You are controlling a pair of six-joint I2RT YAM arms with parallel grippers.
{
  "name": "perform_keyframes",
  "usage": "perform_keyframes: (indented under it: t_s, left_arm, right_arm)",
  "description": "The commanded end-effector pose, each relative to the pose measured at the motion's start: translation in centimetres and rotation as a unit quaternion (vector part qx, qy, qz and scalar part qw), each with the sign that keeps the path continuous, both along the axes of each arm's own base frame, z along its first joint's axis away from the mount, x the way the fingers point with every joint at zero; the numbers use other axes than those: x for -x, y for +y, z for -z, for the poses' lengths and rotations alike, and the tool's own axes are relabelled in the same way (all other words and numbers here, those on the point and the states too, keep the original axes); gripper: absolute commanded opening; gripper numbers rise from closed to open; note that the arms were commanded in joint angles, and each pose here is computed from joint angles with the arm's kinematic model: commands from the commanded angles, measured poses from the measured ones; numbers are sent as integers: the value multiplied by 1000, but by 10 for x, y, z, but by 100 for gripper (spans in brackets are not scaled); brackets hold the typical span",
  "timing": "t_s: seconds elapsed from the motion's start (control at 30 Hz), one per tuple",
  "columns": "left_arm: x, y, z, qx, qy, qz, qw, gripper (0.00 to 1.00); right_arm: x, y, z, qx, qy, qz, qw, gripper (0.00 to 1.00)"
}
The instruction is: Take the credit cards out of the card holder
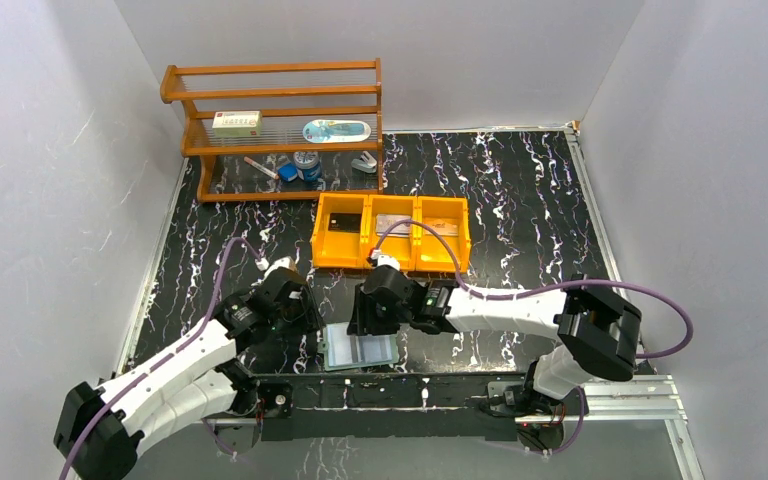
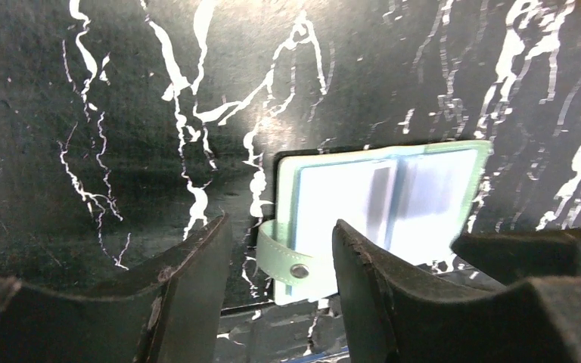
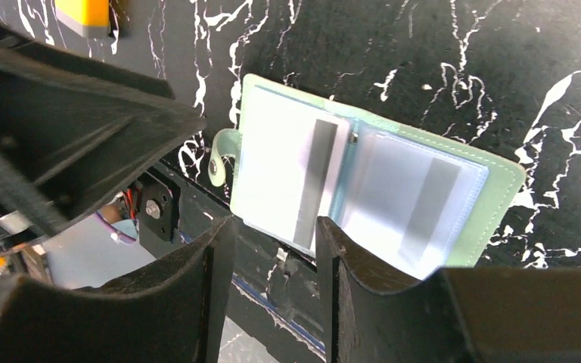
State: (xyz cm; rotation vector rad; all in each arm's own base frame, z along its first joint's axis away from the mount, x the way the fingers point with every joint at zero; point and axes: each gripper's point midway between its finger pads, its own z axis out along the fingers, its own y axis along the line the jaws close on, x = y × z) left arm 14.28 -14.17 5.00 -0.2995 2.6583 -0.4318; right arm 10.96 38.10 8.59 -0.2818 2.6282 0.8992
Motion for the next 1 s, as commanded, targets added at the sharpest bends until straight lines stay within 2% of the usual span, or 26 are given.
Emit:
perform_keyframes:
  t_s: [0.0,0.1,0.3,0.4,0.57,0.8,0.97]
  left_arm:
    - [-10,-6,-27,20,-39,8,999,51]
    - [-9,-30,-33,64,-44,64,995,51]
    - [7,-63,-18,115,16,137,984,47]
    - [10,-63,-9,107,35,144,983,44]
    - [16,-61,3,95,60,152,982,42]
    - [23,-45,25,49,98,125,986,40]
    - [29,-35,38,27,113,117,986,38]
  right_arm:
    - [-8,8,-7,-69,25,26,997,49]
    - [-2,15,-2,-97,52,16,994,47]
    - [0,16,13,-118,91,8,989,42]
    - [-2,16,17,-132,104,8,986,40]
    - [-3,9,31,-115,122,17,986,39]
    - [-3,1,47,-101,144,33,984,38]
    - [0,0,54,-116,168,35,978,36]
